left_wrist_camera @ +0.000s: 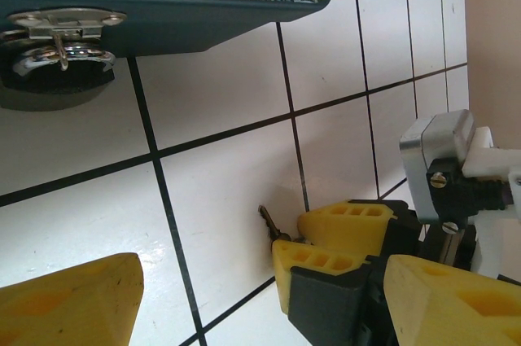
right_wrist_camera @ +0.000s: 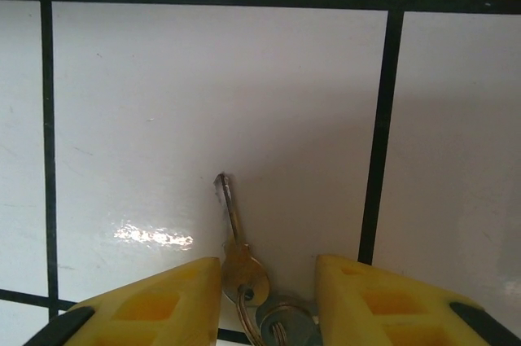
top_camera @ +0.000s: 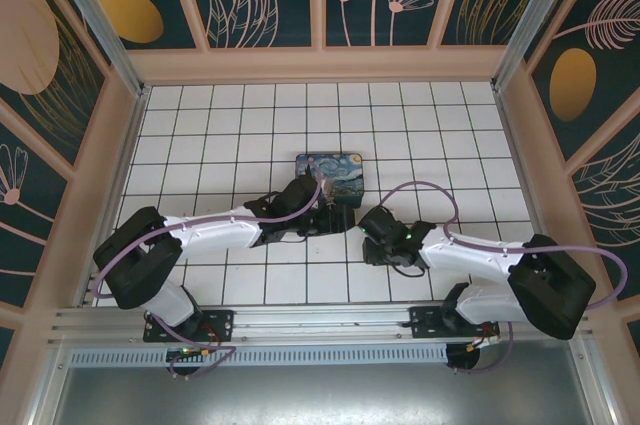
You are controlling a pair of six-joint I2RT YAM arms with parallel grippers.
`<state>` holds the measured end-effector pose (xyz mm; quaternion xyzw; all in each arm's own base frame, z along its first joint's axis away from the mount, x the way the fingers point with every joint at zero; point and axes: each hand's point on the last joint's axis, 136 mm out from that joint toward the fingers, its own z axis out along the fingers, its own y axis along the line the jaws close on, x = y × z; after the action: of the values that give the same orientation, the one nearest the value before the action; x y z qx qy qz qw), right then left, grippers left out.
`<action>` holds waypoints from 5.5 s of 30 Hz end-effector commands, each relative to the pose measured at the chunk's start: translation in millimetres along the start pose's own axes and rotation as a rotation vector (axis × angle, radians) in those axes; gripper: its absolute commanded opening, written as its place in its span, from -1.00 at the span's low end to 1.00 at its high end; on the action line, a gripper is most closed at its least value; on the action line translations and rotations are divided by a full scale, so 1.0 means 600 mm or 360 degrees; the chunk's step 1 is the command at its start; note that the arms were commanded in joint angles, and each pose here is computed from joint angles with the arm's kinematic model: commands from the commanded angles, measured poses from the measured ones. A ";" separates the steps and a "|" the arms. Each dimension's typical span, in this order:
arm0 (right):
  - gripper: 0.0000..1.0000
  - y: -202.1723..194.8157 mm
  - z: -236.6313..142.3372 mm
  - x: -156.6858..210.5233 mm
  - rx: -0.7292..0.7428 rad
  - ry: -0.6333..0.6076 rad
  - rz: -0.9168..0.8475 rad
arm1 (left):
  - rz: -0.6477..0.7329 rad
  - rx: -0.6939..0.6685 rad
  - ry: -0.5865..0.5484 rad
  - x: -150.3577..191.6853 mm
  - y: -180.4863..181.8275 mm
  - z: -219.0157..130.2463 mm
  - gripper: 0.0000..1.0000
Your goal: Unlock the padlock with the key
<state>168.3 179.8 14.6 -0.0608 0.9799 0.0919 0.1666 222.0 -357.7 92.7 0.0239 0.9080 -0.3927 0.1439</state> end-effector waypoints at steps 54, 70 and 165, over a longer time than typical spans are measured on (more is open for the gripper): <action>-1.00 0.050 -0.109 -0.095 -0.0498 -0.0333 0.0180 | -0.0536 0.0582 0.0038 0.010 -0.046 -0.001 0.30; -1.00 0.122 -0.200 -0.159 -0.0960 -0.0635 0.0198 | -0.1239 0.0693 0.0107 0.006 -0.046 -0.015 0.43; 0.00 0.122 -0.278 -0.179 -0.1472 -0.0804 -0.0169 | 0.0094 0.0986 -0.0187 -0.084 -0.177 -0.121 -1.00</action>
<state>214.0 217.7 196.9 -0.1174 0.7916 0.4808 0.3584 240.5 -372.9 215.8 0.0353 0.7563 -0.6273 0.1823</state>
